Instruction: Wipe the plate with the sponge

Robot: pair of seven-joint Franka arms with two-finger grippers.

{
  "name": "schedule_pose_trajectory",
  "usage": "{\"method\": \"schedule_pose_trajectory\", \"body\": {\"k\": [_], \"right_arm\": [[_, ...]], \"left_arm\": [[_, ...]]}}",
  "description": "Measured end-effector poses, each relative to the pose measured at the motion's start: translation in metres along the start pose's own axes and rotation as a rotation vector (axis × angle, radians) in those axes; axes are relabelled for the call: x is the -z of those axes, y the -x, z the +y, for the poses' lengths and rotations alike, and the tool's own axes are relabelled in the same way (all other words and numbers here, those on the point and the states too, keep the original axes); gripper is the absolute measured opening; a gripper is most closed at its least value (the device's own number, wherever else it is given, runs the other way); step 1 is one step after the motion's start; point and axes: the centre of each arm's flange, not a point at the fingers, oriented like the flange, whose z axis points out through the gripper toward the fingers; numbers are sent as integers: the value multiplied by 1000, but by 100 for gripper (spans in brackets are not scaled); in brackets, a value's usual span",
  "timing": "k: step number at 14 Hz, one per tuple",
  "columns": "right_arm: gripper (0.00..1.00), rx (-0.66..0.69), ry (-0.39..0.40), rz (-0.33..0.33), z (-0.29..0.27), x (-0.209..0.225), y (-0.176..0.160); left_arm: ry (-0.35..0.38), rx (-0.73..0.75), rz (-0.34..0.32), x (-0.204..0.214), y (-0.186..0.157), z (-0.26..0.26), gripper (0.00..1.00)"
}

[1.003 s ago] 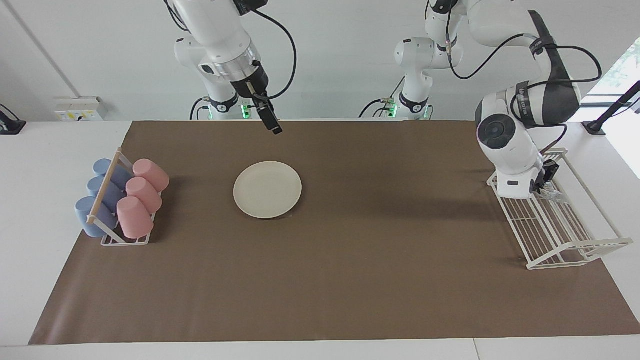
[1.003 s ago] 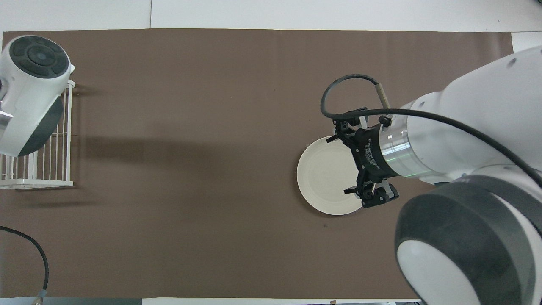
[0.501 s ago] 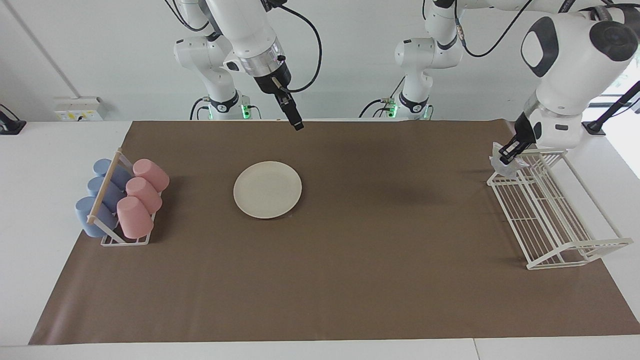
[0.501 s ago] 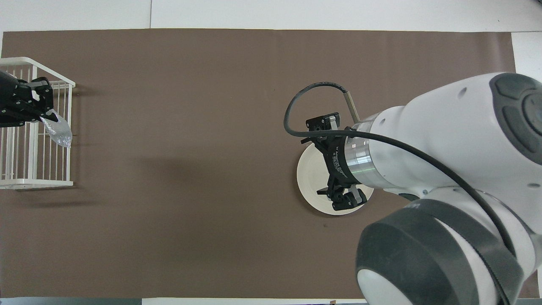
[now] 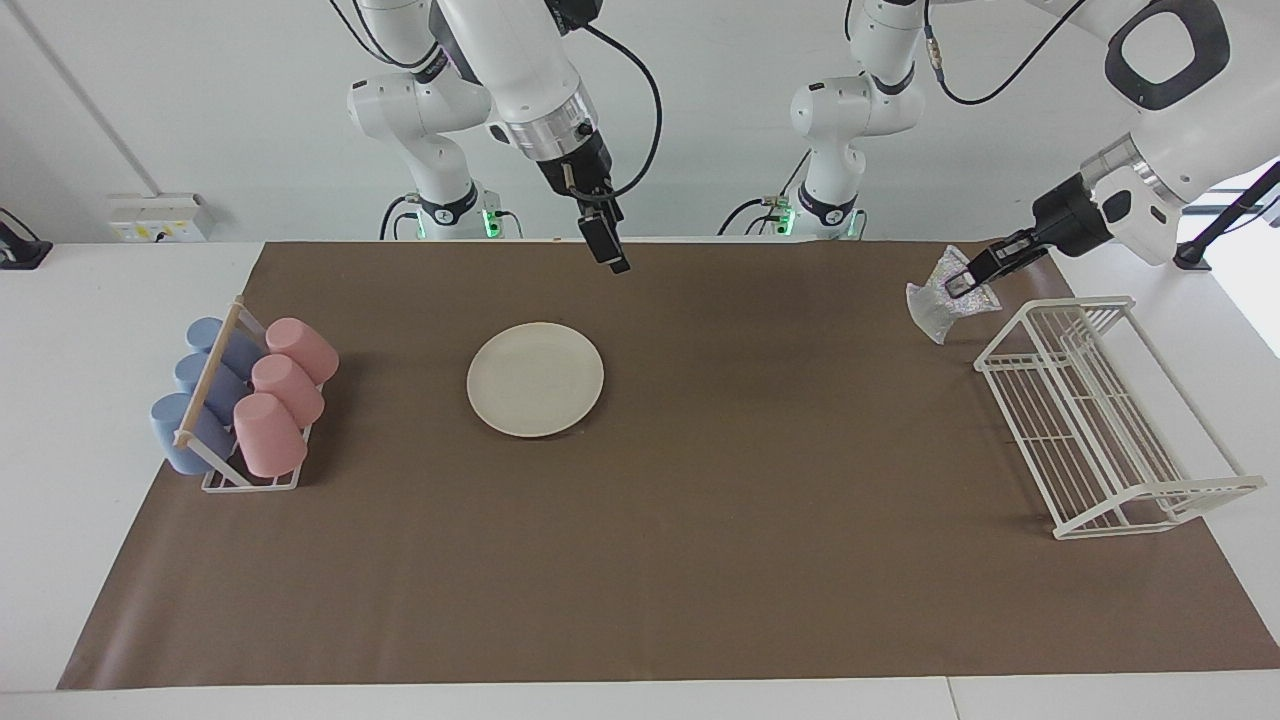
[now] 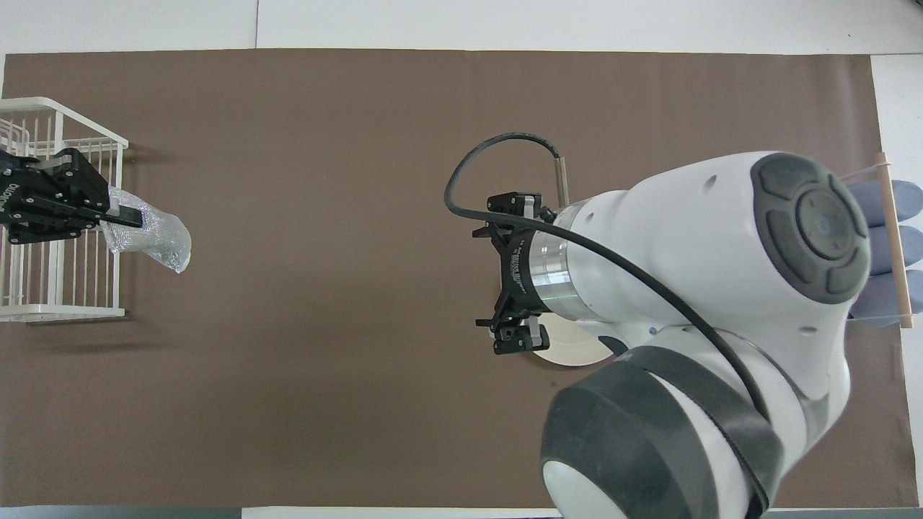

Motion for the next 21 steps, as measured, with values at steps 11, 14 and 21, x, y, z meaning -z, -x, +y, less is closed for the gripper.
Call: {"method": "schedule_pose_trajectory", "body": {"k": [11, 14, 21], "right_arm": [[100, -73, -106, -187, 46, -62, 86], [100, -70, -102, -185, 50, -65, 87], [96, 71, -45, -150, 68, -90, 95]], "left_arm": [[575, -215, -156, -91, 57, -39, 5], [646, -359, -171, -126, 65, -38, 5], [762, -511, -208, -179, 83, -34, 5]]}}
